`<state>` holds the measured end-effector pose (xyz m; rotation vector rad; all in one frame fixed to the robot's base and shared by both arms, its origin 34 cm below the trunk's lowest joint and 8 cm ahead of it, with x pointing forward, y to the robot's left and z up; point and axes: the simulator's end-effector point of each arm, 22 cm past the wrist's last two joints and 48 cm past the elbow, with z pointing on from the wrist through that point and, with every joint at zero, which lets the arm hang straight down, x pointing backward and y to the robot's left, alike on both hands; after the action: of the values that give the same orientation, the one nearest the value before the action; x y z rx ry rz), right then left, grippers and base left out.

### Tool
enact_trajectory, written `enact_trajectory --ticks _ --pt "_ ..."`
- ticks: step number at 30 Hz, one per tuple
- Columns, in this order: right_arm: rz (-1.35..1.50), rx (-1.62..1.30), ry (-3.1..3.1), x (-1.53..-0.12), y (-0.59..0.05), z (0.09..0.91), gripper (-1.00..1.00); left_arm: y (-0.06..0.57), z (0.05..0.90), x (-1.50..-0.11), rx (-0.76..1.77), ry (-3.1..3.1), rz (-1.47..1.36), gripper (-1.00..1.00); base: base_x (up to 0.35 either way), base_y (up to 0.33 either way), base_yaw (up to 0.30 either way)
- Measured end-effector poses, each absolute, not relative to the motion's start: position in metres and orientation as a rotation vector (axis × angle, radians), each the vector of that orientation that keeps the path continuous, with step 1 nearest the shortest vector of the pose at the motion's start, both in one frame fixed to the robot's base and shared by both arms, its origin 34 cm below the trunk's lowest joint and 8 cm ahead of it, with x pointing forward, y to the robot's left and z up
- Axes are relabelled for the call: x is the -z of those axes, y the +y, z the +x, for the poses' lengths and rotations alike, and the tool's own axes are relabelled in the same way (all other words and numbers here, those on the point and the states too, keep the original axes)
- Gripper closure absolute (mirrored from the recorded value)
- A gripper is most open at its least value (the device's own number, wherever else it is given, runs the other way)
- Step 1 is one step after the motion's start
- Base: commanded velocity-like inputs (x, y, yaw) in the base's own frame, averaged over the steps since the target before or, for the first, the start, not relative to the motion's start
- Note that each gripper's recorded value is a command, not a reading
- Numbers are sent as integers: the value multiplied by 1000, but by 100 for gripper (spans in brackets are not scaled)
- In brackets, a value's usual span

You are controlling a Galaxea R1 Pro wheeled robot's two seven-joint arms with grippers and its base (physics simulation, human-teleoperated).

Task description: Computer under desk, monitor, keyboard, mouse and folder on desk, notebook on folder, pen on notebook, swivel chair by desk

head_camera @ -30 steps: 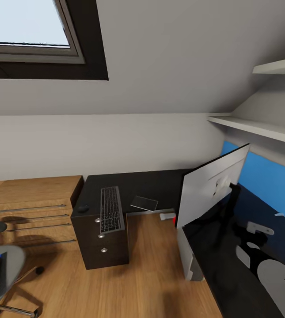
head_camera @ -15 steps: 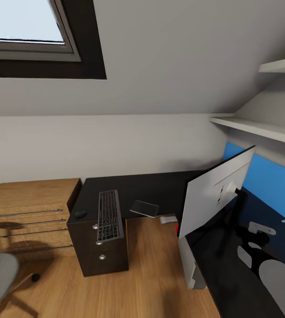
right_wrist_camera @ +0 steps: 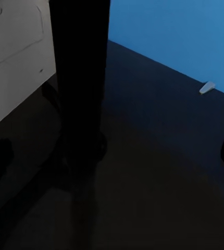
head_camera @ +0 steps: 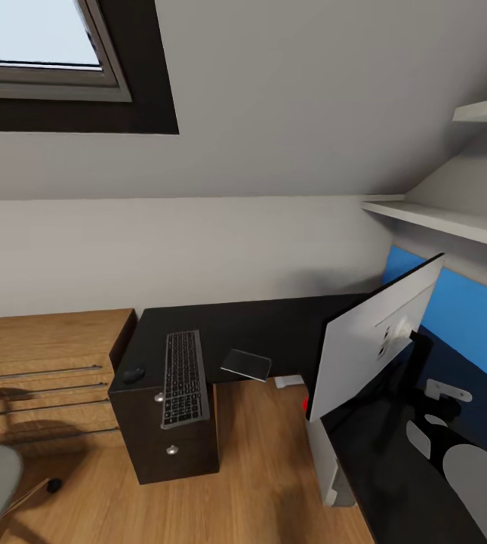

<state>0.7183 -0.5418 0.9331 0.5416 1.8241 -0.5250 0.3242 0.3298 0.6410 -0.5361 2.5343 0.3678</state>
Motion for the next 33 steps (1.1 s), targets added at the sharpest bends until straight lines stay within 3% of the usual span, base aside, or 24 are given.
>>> enact_trajectory --ticks 33 --pt "540 542 1817 -937 -552 716 -100 333 323 -641 -374 2534 -534 -100 87 -20 0"
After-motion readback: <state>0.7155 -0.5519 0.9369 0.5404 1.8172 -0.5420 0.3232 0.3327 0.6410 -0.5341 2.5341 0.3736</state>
